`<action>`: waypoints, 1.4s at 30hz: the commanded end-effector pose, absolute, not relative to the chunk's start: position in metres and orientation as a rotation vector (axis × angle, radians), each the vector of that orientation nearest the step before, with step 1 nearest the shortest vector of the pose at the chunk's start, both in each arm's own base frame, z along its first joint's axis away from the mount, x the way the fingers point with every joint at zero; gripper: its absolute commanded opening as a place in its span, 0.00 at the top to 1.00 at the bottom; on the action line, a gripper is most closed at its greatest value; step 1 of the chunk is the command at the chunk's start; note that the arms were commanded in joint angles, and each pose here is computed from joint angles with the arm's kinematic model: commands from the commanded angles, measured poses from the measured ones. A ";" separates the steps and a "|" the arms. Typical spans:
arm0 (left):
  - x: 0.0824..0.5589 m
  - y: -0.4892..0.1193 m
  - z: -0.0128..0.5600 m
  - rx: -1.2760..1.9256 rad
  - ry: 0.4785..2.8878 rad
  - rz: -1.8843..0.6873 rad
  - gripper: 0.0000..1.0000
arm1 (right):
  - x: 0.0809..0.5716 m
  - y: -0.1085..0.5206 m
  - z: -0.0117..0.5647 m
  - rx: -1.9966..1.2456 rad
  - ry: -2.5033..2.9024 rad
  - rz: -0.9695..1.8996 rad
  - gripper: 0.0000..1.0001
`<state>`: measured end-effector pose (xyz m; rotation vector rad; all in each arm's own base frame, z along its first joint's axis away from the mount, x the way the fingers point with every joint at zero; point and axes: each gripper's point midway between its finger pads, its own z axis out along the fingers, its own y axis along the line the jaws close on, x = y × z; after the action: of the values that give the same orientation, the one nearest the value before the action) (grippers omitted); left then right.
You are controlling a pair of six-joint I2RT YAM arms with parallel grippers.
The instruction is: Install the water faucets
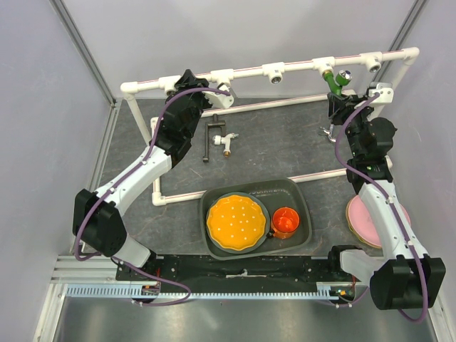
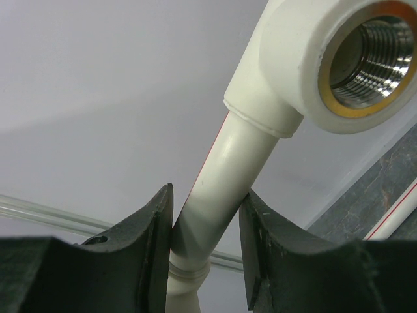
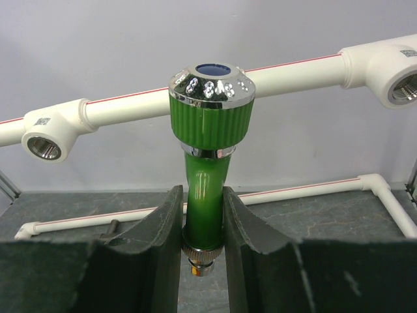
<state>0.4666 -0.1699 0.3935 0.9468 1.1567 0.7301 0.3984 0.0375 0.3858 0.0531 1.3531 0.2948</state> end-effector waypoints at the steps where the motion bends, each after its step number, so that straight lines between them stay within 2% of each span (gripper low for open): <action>1: 0.460 -0.169 0.389 0.863 1.240 0.642 0.98 | 0.391 0.031 0.423 0.062 1.242 0.262 1.00; 23: 0.458 -0.173 0.387 0.876 1.240 0.632 0.98 | 0.403 0.041 0.414 -0.013 1.252 0.272 1.00; 28: 0.458 -0.173 0.388 0.875 1.239 0.629 0.98 | 0.404 0.036 0.414 0.122 1.265 0.348 1.00; 32: 0.458 -0.174 0.388 0.876 1.238 0.628 0.98 | 0.410 0.025 0.402 0.355 1.292 0.446 1.00; 42: 0.455 -0.175 0.391 0.876 1.230 0.622 0.98 | 0.414 0.032 0.407 0.547 1.281 0.655 1.00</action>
<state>0.4663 -0.1700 0.3933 0.9466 1.1603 0.7311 0.4104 0.0377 0.3769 0.4214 1.3705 0.5607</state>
